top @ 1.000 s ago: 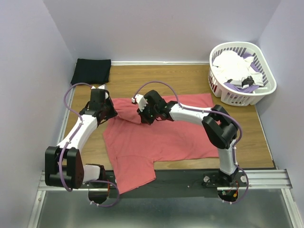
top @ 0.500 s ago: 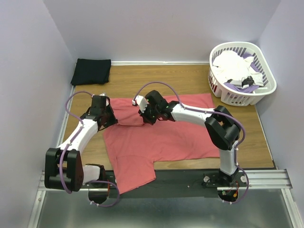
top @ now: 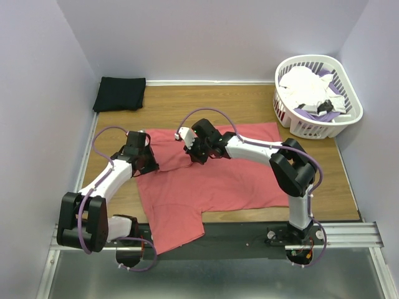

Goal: Fold and stack the t-shirts
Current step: Fold the tshirt

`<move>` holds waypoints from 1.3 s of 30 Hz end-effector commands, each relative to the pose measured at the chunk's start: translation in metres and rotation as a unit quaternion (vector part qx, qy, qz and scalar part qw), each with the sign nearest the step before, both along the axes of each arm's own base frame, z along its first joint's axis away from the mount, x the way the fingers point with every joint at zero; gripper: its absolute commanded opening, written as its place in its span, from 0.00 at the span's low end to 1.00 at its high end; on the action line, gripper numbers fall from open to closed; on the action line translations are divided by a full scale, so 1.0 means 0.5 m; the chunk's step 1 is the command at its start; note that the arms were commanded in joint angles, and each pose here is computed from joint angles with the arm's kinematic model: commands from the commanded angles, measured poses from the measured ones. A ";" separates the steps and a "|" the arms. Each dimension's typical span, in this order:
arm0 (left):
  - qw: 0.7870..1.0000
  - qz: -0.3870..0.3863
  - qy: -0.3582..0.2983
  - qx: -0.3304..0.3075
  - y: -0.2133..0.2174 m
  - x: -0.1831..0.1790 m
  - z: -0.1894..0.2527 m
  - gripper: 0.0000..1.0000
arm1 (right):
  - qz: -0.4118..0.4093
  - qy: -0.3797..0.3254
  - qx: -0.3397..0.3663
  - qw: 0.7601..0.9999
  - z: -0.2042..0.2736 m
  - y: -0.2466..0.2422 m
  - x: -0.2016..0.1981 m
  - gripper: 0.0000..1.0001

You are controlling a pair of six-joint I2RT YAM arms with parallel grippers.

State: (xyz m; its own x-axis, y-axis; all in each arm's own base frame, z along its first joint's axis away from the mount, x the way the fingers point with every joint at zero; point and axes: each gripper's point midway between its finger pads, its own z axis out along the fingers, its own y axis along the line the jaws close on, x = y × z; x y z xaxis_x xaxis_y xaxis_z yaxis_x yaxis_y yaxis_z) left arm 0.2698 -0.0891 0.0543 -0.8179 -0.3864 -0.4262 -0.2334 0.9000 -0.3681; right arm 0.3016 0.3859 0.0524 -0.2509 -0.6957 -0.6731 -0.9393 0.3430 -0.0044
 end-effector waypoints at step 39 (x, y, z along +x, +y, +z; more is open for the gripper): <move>0.956 0.141 0.062 0.251 0.240 0.255 -0.108 0.20 | -0.450 -0.019 -0.051 0.891 0.000 -0.403 0.285 0.46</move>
